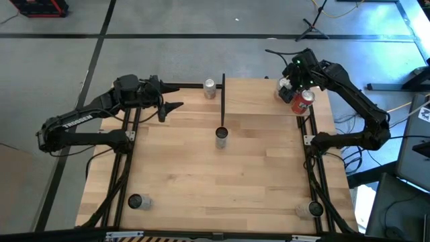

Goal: Place canned beverage on shelf
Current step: Put the bottom orange soda can on the shelf

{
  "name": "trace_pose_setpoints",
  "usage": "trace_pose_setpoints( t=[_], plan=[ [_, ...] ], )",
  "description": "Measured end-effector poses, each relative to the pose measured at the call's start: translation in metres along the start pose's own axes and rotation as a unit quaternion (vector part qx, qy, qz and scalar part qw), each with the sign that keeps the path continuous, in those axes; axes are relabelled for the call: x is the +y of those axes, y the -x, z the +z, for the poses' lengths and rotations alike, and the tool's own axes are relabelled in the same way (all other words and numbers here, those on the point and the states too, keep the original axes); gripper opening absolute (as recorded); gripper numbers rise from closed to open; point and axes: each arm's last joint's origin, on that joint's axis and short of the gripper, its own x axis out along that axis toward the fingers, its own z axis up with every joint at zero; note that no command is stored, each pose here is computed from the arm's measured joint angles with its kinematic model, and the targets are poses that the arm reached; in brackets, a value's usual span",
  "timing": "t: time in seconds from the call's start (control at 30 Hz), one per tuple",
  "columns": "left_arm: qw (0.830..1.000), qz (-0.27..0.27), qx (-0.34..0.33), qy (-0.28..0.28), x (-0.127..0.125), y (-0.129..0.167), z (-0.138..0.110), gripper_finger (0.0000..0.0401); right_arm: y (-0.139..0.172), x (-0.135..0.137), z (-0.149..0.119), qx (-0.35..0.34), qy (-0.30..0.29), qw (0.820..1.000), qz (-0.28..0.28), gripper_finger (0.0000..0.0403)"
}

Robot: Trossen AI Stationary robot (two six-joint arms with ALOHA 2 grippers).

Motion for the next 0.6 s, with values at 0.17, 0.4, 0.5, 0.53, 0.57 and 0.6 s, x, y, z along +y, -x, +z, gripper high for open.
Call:
trace_pose_setpoints(
  t=[0.17, 0.4, 0.5, 0.53, 0.57, 0.6],
  plan=[
    [1.000, 0.000, 0.000, 0.000, 0.000, 0.000, 0.000, 0.0309, 0.000, 0.000, 0.000, -0.001, 0.000, 1.000, -0.001, 0.0328],
    [1.000, 0.000, 0.000, 0.000, 0.000, 0.000, 0.000, 0.0309, 0.001, 0.000, 0.000, -0.002, -0.008, 1.000, -0.001, 0.0328],
    [1.000, 0.000, 0.000, -0.001, 0.000, 0.000, 0.000, 0.0309, 0.005, 0.000, 0.002, -0.005, -0.008, 1.000, -0.002, 0.0328],
    [1.000, 0.000, 0.000, -0.001, 0.000, 0.000, 0.000, 0.0309, 0.008, -0.001, 0.003, -0.012, -0.008, 1.000, -0.004, 0.0328],
    [1.000, 0.000, 0.000, -0.001, 0.000, 0.000, 0.000, 0.0309, 0.011, -0.001, 0.005, -0.019, -0.008, 1.000, -0.006, 0.0328],
    [1.000, 0.000, 0.000, -0.001, 0.000, 0.000, 0.000, 0.0309, 0.013, -0.001, 0.006, -0.022, -0.008, 1.000, -0.006, 0.0328]
  ],
)
